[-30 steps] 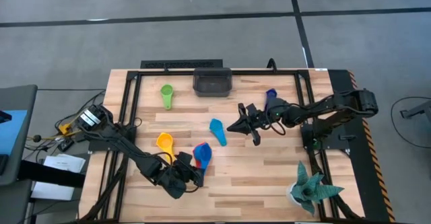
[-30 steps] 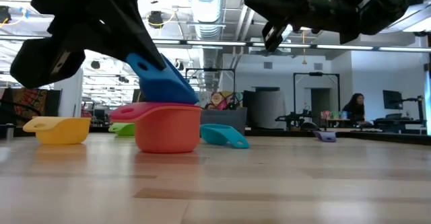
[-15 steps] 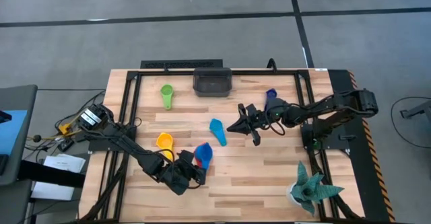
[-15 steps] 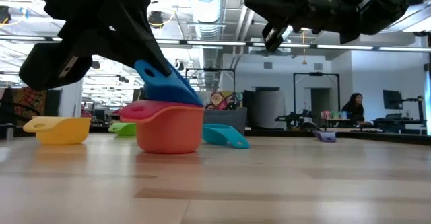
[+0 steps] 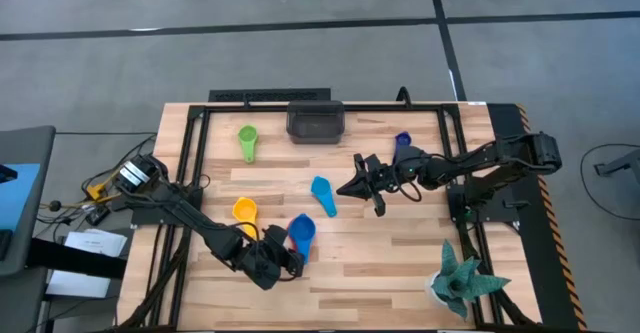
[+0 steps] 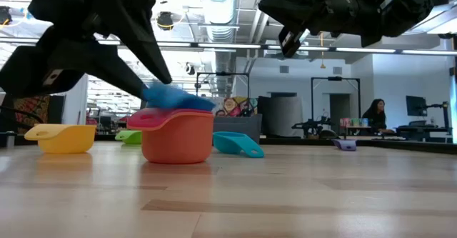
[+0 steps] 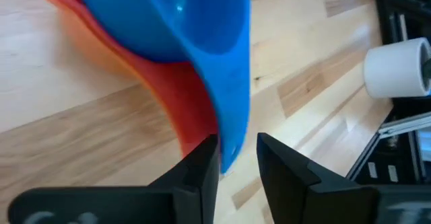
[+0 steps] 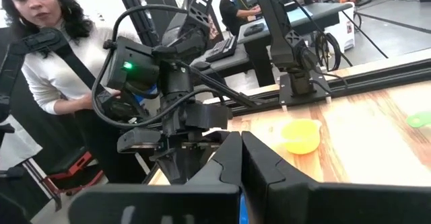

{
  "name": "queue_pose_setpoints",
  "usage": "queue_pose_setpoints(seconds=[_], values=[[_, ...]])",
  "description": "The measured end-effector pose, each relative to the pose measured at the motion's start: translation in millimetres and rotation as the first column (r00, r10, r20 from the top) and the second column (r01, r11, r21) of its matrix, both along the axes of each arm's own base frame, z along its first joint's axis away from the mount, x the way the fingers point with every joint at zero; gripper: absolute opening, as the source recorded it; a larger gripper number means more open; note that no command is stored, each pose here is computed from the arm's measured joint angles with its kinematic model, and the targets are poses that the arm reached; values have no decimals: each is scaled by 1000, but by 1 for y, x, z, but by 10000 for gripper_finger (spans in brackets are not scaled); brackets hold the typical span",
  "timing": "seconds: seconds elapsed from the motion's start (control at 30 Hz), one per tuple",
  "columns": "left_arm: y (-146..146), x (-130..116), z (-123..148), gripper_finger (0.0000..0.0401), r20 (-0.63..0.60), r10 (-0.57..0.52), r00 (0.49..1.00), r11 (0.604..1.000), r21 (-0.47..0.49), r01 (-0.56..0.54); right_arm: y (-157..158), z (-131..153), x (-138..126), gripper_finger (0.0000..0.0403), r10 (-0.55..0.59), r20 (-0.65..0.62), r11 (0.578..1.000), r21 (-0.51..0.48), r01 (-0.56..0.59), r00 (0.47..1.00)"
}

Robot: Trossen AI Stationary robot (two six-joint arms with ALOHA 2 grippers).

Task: Nest measuring cups in basket
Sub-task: Stack the blue measuring cup on top of the red measuring cup

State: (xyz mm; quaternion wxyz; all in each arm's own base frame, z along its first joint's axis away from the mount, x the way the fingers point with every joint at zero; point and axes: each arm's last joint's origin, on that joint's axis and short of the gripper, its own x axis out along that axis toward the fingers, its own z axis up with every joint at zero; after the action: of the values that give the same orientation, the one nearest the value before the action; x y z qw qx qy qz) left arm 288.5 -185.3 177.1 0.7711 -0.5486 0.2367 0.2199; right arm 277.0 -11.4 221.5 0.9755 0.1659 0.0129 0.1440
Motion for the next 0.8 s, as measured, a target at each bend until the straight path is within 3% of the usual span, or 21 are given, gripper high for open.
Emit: queue_pose_setpoints(seconds=[0.43, 0.8], values=[[8, -14, 18, 94, -48, -14, 999, 999, 43, 16, 5, 0, 1, 18, -17, -4, 1000, 24, 17, 1000], [10, -19, 20, 94, -104, -82, 991, 994, 70, 89, 55, -25, 15, 14, -1, -139, 994, 107, 16, 990]])
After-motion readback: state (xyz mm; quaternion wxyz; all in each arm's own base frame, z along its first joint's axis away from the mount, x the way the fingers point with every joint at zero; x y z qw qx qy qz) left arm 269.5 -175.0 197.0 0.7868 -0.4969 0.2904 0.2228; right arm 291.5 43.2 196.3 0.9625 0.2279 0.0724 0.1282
